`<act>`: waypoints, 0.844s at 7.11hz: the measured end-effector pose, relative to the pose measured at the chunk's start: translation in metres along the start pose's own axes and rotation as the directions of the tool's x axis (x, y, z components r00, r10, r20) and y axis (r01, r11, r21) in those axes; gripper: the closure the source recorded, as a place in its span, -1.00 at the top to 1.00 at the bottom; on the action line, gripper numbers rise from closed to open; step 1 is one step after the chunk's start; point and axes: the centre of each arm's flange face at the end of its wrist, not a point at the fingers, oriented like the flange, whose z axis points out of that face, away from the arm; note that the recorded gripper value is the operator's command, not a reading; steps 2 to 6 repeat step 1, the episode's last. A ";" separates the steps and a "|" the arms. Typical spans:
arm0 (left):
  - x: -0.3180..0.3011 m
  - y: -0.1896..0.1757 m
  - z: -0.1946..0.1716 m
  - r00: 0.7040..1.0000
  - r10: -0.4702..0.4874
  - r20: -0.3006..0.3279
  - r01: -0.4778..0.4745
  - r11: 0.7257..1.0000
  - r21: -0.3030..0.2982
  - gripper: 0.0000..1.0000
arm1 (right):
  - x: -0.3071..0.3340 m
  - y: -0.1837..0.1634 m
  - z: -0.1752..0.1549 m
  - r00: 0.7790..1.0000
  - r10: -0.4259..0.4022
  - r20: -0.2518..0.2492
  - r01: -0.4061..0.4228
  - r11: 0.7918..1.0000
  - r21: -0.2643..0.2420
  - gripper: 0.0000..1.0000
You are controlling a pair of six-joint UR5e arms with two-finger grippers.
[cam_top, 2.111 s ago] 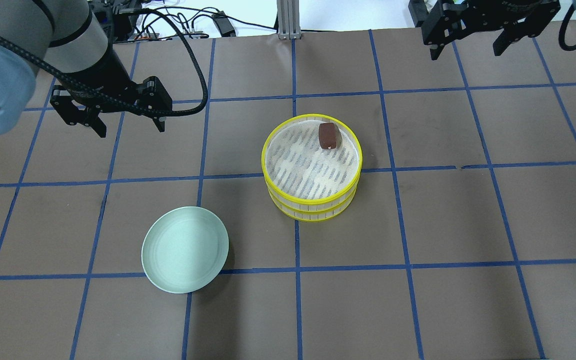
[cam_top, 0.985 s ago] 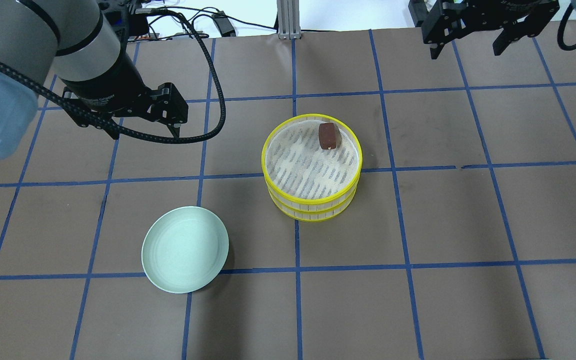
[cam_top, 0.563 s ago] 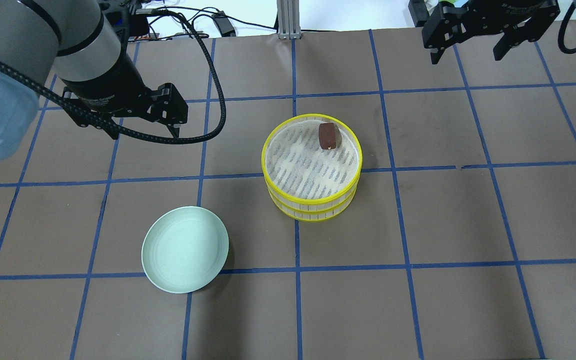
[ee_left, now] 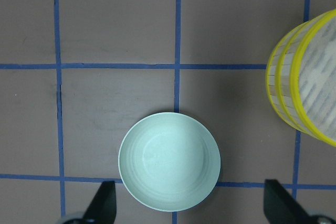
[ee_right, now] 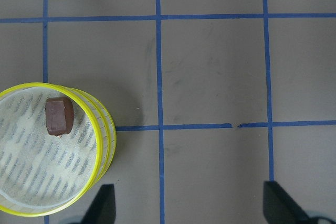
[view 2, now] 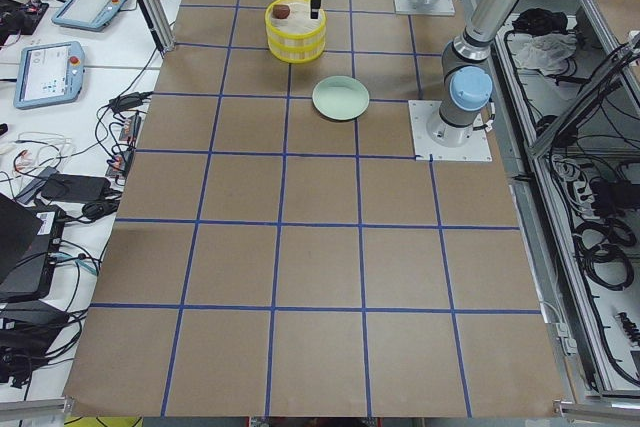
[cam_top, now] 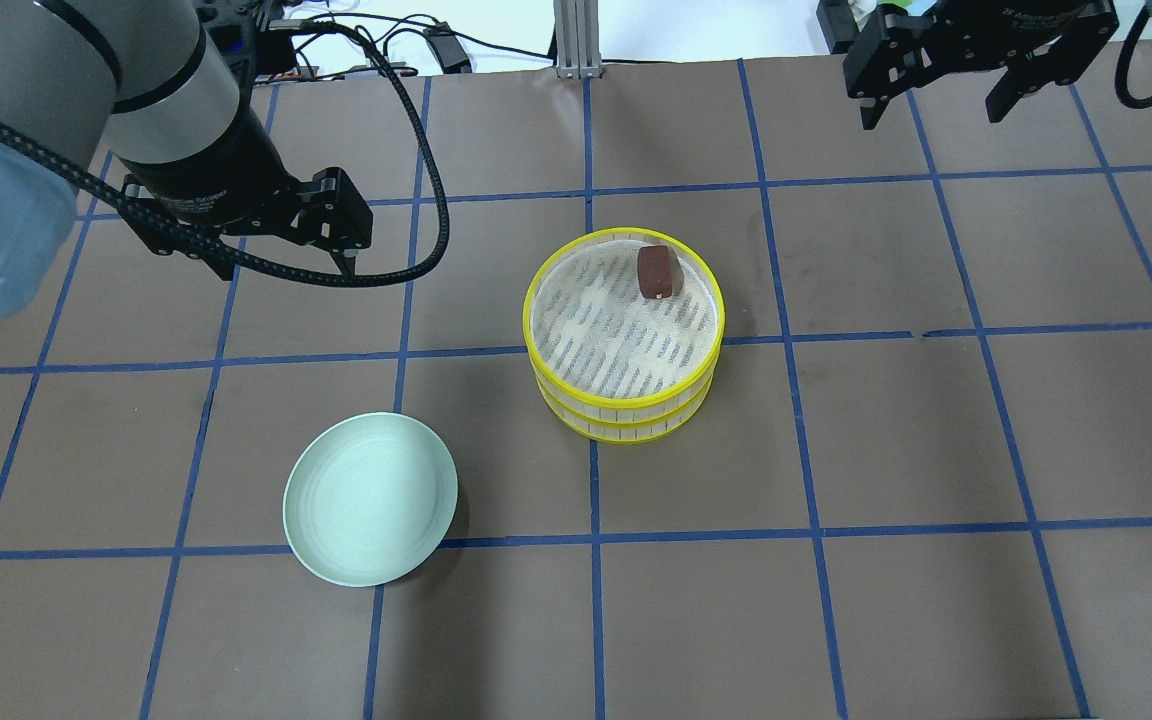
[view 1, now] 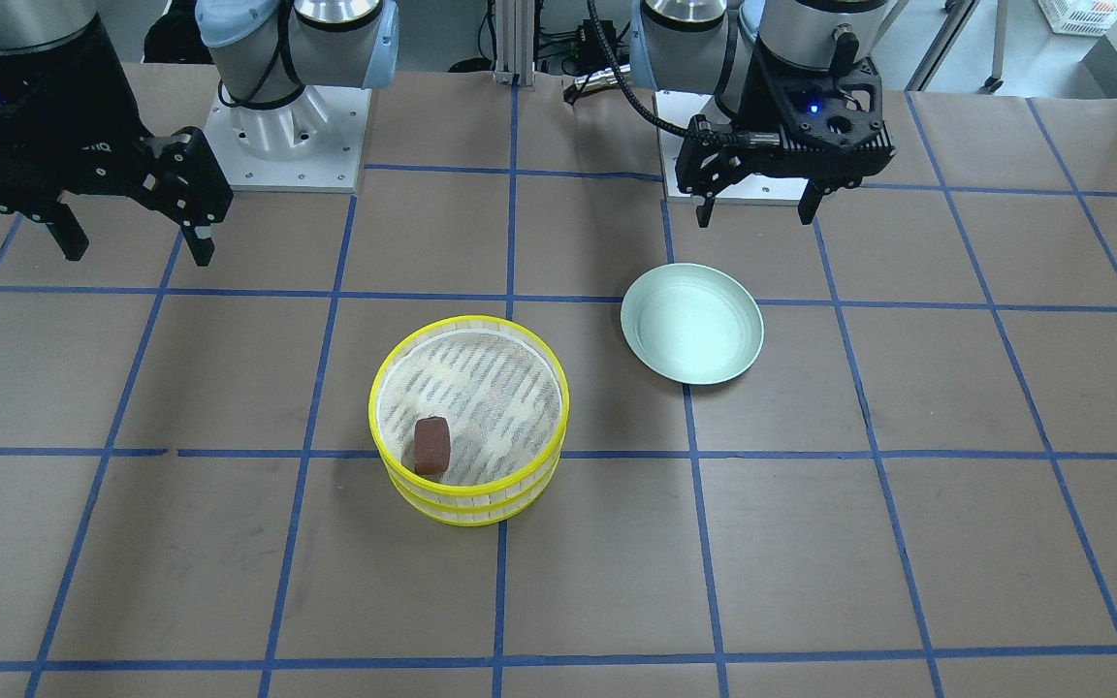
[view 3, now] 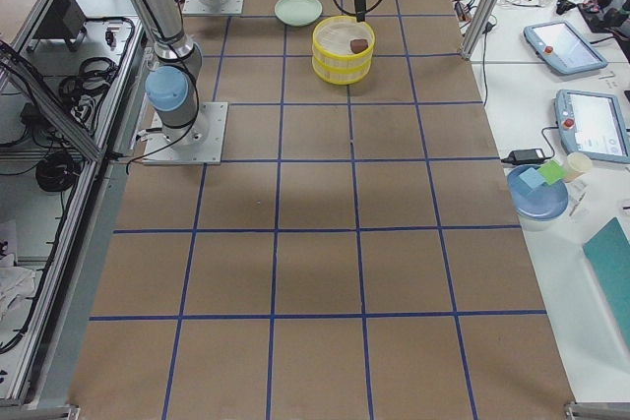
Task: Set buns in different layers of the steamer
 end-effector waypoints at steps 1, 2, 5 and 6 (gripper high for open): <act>0.000 0.000 0.000 1.000 -0.001 -0.001 0.001 1.000 0.000 1.00 | 0.000 0.000 0.000 1.000 0.000 0.000 0.000 1.000 0.001 1.00; 0.000 0.000 0.000 1.000 -0.001 -0.001 0.001 1.000 0.000 1.00 | 0.000 0.000 0.000 1.000 0.000 0.000 0.000 1.000 0.001 1.00; 0.000 0.000 0.000 1.000 -0.001 -0.001 0.001 1.000 0.000 1.00 | 0.000 0.000 0.000 1.000 0.000 0.000 0.000 1.000 0.001 1.00; 0.000 0.000 0.000 1.000 -0.001 -0.001 0.001 1.000 0.000 1.00 | 0.000 0.000 0.000 1.000 0.000 0.000 0.000 1.000 0.001 1.00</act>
